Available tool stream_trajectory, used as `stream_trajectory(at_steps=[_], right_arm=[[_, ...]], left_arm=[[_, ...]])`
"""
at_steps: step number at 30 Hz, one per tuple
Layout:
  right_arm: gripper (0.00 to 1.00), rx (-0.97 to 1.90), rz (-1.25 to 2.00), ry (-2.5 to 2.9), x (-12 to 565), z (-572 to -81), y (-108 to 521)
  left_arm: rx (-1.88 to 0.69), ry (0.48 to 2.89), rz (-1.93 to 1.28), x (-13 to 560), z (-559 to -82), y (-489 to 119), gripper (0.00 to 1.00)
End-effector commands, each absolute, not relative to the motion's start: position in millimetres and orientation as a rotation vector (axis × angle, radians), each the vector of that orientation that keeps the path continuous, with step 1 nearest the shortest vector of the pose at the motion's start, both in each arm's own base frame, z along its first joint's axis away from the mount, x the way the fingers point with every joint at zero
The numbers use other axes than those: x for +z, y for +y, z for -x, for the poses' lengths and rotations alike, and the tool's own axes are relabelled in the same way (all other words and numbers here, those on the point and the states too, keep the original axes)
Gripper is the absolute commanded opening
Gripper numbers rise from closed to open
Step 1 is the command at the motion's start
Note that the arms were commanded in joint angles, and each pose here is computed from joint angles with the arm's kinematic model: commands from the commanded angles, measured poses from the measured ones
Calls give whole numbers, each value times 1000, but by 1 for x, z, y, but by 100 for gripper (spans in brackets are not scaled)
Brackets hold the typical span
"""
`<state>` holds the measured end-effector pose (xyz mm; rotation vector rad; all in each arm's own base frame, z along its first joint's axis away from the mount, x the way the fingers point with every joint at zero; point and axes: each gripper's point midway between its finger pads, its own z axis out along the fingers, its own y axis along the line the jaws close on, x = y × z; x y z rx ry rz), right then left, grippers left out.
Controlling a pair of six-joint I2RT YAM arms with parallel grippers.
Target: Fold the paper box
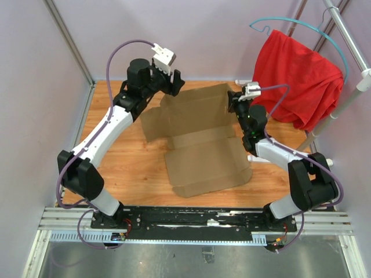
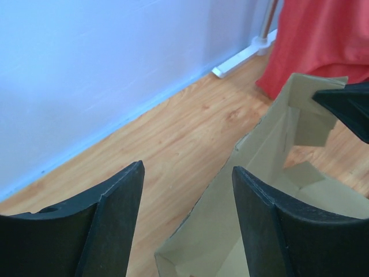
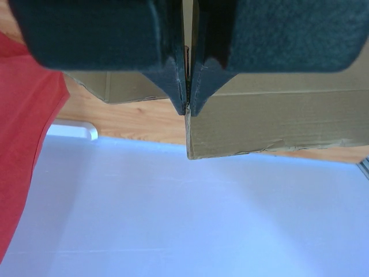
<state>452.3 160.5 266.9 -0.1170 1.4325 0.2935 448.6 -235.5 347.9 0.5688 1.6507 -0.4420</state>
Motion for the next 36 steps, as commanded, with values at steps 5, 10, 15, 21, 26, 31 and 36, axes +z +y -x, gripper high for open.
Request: stream_trajectory(at_steps=[5, 10, 15, 21, 26, 31, 36], right_arm=[[1, 352, 71, 1286, 256, -434, 160], [1, 343, 96, 1334, 243, -432, 161], [2, 336, 127, 1355, 241, -429, 163], [3, 319, 172, 1380, 239, -427, 164], [3, 309, 182, 1392, 240, -427, 164], [5, 299, 193, 1434, 237, -429, 165], [19, 291, 196, 1507, 231, -429, 164]], left_arm=[[-365, 1600, -828, 305, -444, -285, 69], [-288, 1624, -898, 281, -443, -295, 70], [-247, 1633, -898, 277, -448, -294, 70], [-223, 1633, -910, 275, -456, -296, 70], [-231, 1670, -932, 258, -458, -299, 70], [-240, 1693, -944, 250, -456, -300, 65], [-242, 1697, -940, 250, -453, -300, 45]])
